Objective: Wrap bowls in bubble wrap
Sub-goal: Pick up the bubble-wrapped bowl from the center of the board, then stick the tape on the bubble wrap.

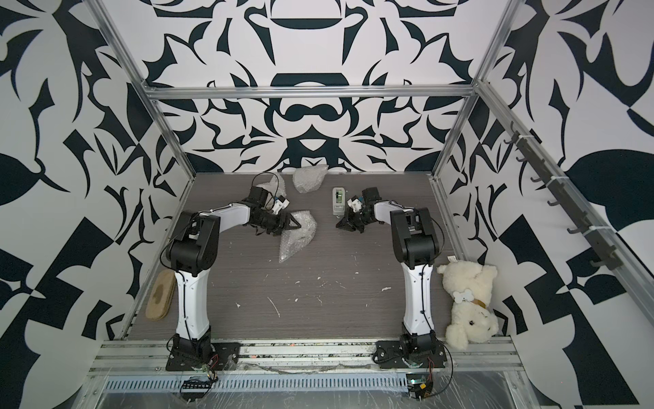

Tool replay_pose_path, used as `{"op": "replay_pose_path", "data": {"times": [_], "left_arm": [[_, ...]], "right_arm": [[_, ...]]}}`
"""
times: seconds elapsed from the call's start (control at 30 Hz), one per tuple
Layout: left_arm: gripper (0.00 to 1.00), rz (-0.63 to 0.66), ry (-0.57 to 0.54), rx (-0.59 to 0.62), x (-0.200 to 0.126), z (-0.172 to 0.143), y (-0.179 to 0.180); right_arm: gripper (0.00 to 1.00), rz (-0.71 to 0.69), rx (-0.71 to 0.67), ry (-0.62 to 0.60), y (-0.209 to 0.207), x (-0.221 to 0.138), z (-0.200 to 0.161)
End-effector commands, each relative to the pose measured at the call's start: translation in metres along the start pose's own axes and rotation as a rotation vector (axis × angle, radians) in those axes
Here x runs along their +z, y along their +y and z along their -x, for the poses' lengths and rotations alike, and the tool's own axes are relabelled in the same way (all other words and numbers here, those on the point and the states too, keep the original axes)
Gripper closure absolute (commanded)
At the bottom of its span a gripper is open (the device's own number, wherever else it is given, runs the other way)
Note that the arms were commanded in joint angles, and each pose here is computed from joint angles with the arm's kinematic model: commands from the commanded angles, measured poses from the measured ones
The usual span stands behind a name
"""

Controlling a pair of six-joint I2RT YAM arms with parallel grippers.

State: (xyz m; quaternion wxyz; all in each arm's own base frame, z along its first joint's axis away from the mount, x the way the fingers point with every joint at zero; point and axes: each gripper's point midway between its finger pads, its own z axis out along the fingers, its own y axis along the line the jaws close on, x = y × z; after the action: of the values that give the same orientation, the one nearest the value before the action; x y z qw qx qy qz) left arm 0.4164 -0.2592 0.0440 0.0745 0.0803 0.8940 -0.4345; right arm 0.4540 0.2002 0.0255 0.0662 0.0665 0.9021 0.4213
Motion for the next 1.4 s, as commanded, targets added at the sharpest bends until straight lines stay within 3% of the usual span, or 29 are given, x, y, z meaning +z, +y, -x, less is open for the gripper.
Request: {"op": "replay_pose_path", "data": {"times": [0.0, 0.27, 0.73, 0.97, 1.13, 1.37], "left_arm": [[0.37, 0.06, 0.055, -0.055, 0.013, -0.021, 0.024], [0.37, 0.048, 0.056, -0.046, 0.016, -0.02, 0.022], [0.37, 0.057, 0.056, -0.05, 0.016, -0.022, 0.024], [0.37, 0.046, 0.061, -0.047, 0.02, -0.023, 0.023], [0.37, 0.043, 0.07, -0.044, 0.027, -0.023, 0.023], [0.37, 0.032, 0.085, -0.019, 0.036, -0.027, 0.017]], "right_arm": [[1.0, -0.006, 0.025, -0.011, -0.001, -0.013, -0.004], [1.0, -0.013, 0.112, -0.04, -0.03, -0.038, -0.008], [1.0, 0.032, 0.121, -0.036, -0.028, -0.043, -0.016], [1.0, 0.093, 0.028, -0.043, 0.028, -0.073, -0.014], [1.0, 0.117, -0.112, 0.068, 0.087, -0.079, -0.036], [1.0, 0.138, -0.244, 0.231, 0.149, -0.056, -0.076]]}}
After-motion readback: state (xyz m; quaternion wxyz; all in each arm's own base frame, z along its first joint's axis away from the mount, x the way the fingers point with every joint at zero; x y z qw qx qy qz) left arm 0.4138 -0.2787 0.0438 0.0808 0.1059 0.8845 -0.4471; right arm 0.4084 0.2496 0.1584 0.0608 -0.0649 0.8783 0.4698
